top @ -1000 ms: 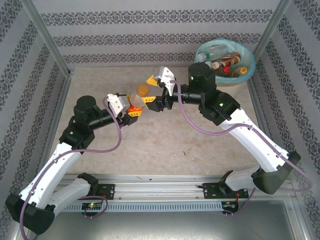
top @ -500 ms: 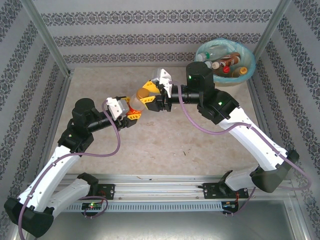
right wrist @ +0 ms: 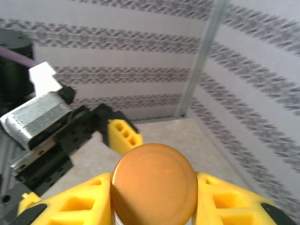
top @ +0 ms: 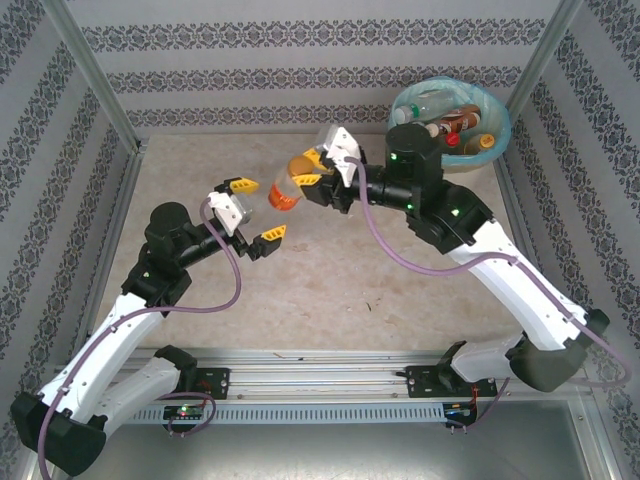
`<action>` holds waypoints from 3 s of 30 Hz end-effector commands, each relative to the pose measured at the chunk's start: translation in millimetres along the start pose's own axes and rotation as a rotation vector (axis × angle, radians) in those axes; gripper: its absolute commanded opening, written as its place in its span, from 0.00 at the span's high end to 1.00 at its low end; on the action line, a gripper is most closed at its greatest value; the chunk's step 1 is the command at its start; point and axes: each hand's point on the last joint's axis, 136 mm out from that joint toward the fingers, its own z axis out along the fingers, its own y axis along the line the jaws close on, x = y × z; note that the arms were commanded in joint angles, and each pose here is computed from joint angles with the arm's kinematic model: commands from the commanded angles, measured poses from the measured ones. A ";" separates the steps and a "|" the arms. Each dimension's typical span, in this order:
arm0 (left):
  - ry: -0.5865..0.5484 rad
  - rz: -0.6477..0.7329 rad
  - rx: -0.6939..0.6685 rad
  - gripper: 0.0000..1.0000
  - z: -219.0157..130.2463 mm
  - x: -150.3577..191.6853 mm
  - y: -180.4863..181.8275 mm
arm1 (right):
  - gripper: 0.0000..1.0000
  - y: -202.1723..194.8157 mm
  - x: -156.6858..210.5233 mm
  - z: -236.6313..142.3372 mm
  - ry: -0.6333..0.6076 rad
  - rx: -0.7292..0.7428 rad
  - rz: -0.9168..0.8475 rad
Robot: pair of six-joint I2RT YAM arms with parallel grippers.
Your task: Put the plastic bottles in the bin
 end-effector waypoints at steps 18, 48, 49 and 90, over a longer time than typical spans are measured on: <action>-0.076 0.002 -0.107 0.01 0.4 -9.6 16.6 | 0.88 -270.4 83.7 -168.6 0.280 1.016 0.022; -0.055 -0.009 -0.112 0.01 4.1 3.7 17.0 | 0.89 -276.6 123.8 -147.1 0.318 0.878 0.020; -0.054 -0.008 -0.114 0.01 3.9 4.2 17.1 | 0.89 -277.0 115.1 -146.0 0.296 0.878 0.014; -0.048 0.006 -0.111 0.01 2.1 9.6 14.4 | 0.36 -336.5 196.8 -226.4 0.171 1.078 0.965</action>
